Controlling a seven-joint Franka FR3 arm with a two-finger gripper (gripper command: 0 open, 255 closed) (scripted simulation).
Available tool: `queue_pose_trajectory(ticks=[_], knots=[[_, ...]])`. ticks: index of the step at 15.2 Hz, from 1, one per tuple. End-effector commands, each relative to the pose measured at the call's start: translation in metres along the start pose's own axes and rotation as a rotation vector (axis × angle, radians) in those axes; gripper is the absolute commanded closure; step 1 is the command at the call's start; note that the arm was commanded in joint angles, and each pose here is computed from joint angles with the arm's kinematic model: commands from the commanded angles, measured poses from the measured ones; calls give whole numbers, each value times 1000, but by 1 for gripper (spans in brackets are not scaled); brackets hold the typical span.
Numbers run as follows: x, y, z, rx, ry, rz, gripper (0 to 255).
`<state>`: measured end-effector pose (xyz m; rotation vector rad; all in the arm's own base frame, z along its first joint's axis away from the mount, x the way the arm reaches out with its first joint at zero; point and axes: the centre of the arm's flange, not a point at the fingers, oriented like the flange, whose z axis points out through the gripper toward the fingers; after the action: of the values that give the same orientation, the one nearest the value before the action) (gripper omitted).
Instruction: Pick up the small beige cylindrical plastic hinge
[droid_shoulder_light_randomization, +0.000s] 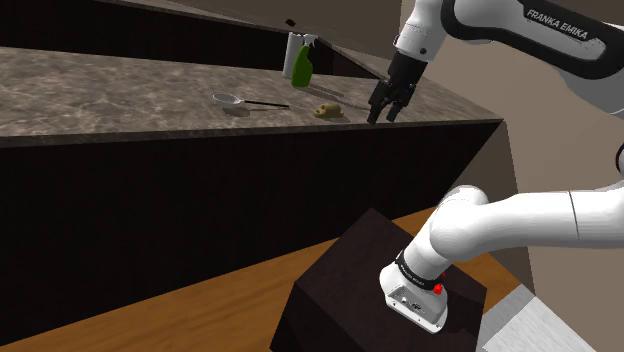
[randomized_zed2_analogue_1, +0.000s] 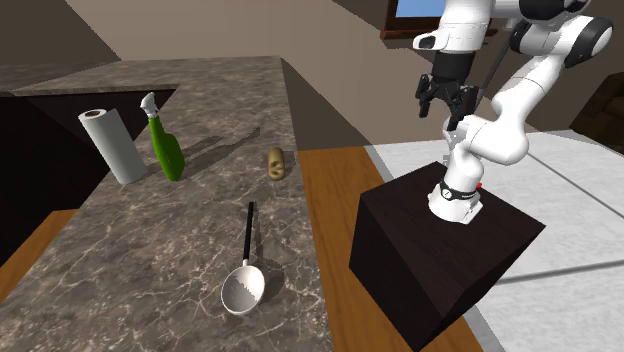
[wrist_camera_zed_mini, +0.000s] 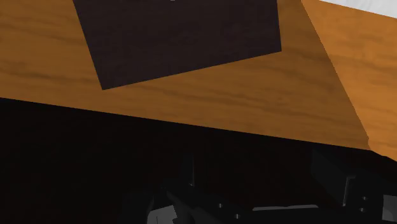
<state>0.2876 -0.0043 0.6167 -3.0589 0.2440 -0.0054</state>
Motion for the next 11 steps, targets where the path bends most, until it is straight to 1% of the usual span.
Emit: queue_pose_trajectory(ticks=[1, 6, 11], knots=[[0, 0, 0, 0, 0, 0, 0], [29, 56, 17, -10, -6, -174, 0], [66, 106, 33, -20, -12, -348, 0]])
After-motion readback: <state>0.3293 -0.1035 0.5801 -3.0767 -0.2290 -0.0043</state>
